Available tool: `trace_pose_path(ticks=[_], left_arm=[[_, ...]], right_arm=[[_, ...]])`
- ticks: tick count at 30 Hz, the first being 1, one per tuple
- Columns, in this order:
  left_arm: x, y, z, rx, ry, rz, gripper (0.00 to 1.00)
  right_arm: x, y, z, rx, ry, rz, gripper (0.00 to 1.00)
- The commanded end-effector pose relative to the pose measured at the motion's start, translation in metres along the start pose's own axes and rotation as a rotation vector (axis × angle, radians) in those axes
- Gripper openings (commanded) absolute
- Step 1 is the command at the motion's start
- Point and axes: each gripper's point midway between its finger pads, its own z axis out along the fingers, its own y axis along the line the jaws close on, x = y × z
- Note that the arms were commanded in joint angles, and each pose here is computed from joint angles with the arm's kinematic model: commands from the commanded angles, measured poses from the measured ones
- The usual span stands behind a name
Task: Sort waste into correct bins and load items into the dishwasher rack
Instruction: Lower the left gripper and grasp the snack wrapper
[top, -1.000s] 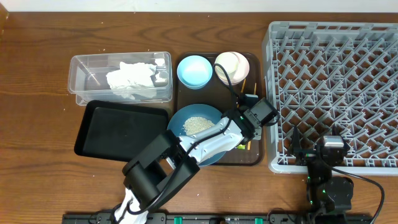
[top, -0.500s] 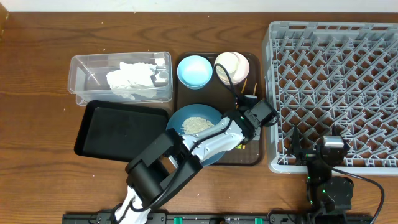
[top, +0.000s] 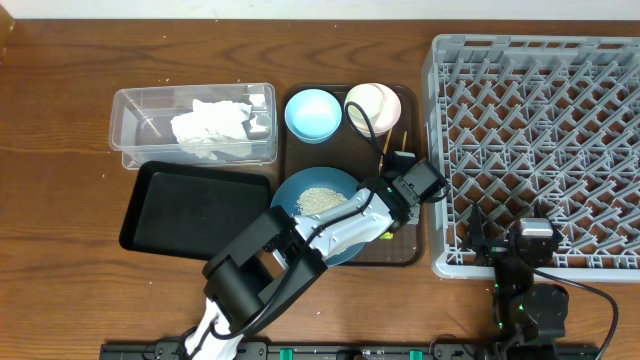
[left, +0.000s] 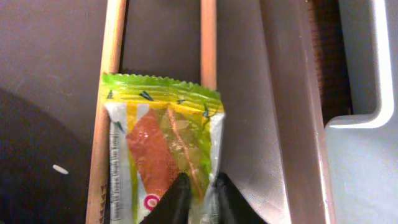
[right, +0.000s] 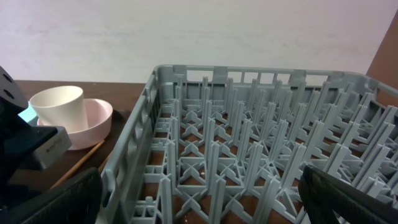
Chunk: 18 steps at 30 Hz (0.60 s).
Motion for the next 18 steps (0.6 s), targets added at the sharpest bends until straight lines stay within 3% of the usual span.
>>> trace_pose_path(ticks=[1, 18], left_arm=[[0.0024, 0.0046, 0.0043, -0.019, 0.007, 0.005, 0.15], [-0.0066, -0.0012, -0.0055, 0.002, -0.016, -0.001, 0.13]], right_arm=[[0.0013, 0.0037, -0.0001, -0.014, 0.004, 0.004, 0.99], [0.0013, 0.0037, -0.0001, -0.014, 0.004, 0.004, 0.99]])
